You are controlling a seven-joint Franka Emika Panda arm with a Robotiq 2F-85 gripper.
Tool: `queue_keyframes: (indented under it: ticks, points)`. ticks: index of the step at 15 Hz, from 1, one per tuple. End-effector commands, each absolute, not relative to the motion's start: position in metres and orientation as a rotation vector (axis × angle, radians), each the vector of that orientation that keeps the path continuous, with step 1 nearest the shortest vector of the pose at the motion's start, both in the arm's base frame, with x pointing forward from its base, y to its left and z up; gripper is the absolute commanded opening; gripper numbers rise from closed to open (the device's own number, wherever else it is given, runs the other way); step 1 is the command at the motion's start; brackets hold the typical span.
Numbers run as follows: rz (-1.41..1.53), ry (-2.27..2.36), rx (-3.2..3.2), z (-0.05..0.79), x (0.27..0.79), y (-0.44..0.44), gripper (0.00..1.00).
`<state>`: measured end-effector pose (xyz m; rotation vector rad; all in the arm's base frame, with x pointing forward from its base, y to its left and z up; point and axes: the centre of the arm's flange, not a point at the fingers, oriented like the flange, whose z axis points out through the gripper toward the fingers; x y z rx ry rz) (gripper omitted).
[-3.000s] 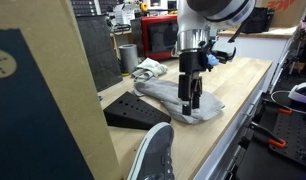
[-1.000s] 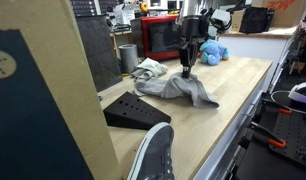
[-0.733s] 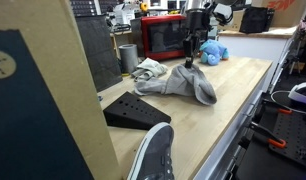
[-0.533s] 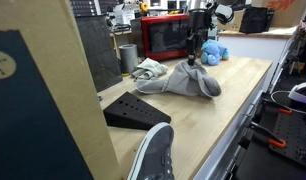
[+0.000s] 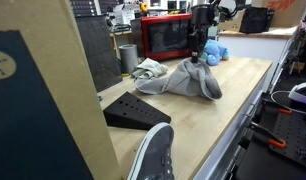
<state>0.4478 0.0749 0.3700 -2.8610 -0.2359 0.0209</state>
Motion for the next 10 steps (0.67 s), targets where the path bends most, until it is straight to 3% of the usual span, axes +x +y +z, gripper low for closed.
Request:
queue_keyframes:
  ticks: [1,10]
  points:
    - [0.108,-0.231,-2.788,0.393,0.431,0.102,0.02]
    - [0.191,-0.367,-2.712,0.385,0.401,0.164,0.02]
